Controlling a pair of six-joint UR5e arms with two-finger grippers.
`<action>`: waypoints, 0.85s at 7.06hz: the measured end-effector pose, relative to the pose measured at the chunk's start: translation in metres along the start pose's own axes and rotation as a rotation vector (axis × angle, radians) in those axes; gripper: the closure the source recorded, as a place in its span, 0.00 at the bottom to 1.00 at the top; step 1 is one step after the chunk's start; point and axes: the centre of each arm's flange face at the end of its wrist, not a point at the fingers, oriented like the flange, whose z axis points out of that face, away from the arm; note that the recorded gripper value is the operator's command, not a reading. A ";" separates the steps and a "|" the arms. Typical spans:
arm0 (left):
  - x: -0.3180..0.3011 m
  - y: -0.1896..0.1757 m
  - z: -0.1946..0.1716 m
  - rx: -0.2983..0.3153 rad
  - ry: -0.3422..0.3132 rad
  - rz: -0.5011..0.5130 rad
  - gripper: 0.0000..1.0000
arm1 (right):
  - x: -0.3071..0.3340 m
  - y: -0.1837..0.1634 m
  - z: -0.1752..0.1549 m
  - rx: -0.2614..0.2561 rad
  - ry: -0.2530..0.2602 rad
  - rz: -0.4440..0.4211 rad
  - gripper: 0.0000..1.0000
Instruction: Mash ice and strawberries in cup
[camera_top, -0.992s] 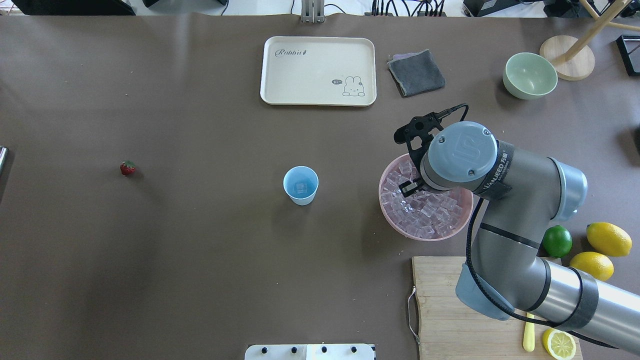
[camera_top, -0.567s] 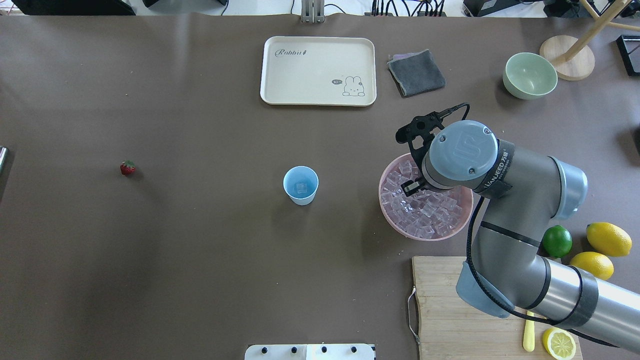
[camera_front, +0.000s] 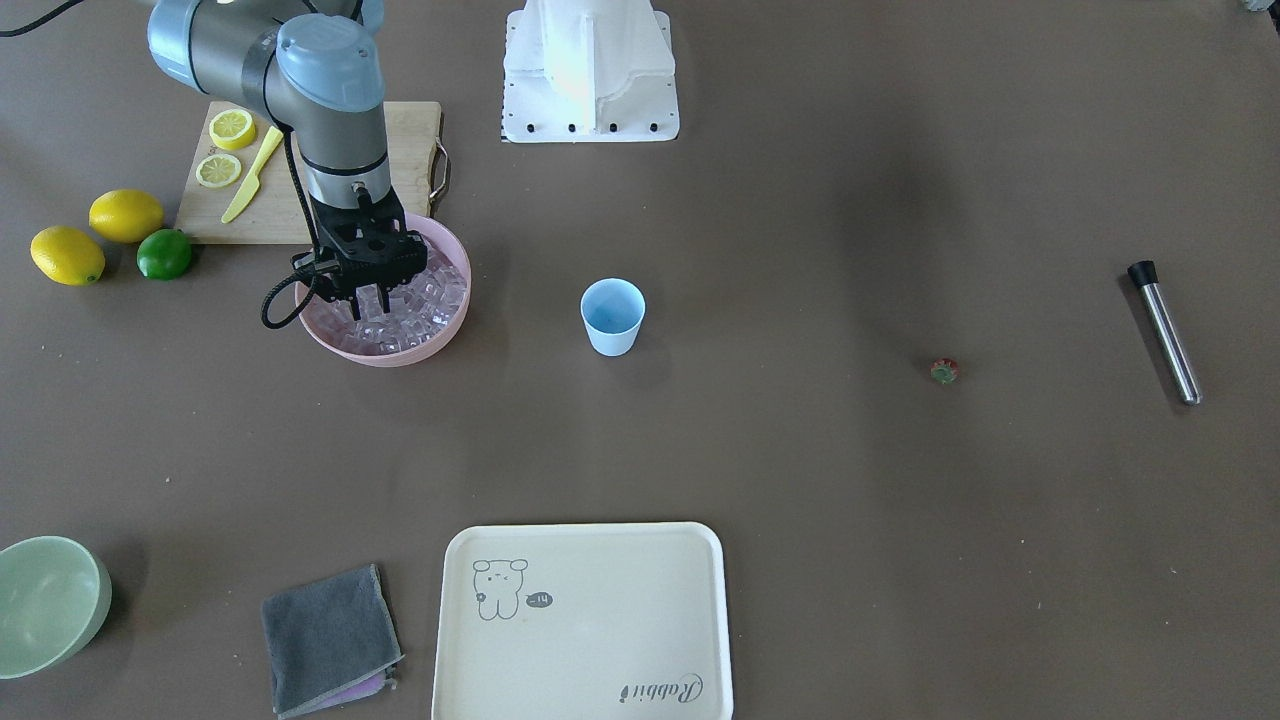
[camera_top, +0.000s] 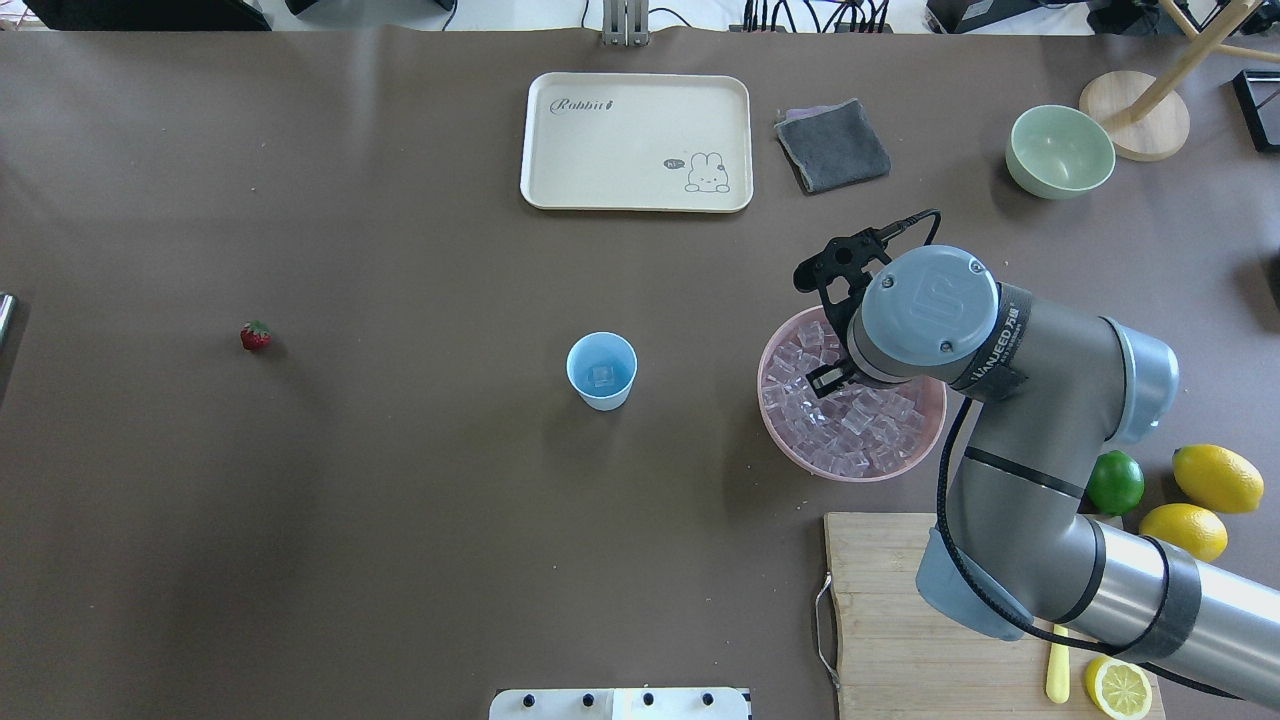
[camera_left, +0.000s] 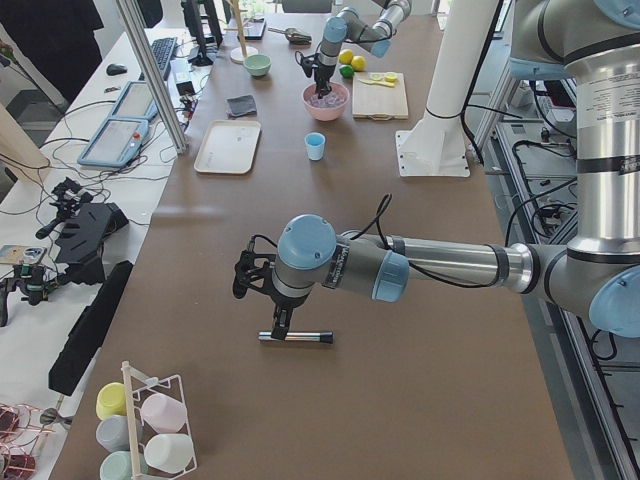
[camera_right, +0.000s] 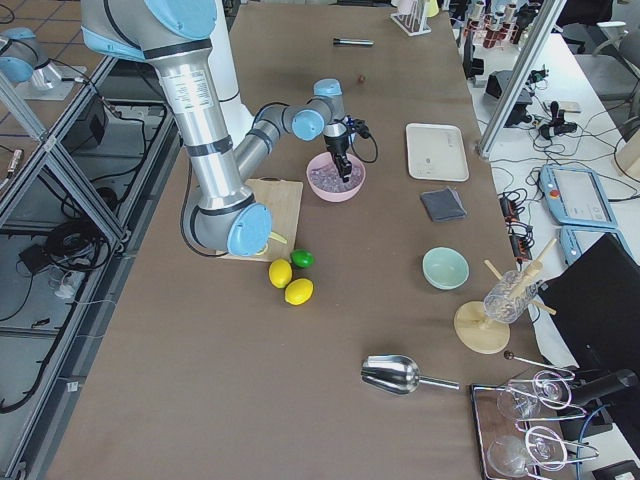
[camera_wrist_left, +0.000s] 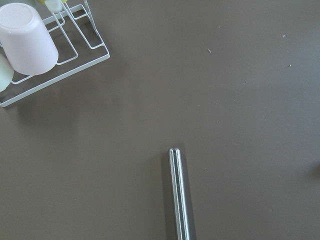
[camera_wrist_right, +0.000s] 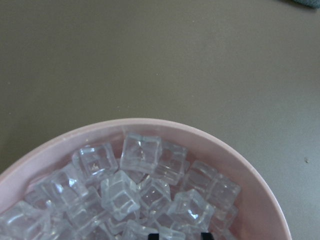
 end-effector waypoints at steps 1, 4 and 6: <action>0.001 0.000 -0.001 0.002 0.000 0.002 0.01 | -0.002 0.001 0.002 -0.004 0.001 -0.002 0.58; 0.001 0.004 -0.005 0.009 -0.001 0.001 0.01 | -0.004 0.001 -0.001 -0.002 -0.008 -0.006 0.48; 0.001 0.006 -0.005 0.009 -0.002 -0.002 0.01 | -0.003 0.002 0.001 -0.006 -0.007 -0.006 0.48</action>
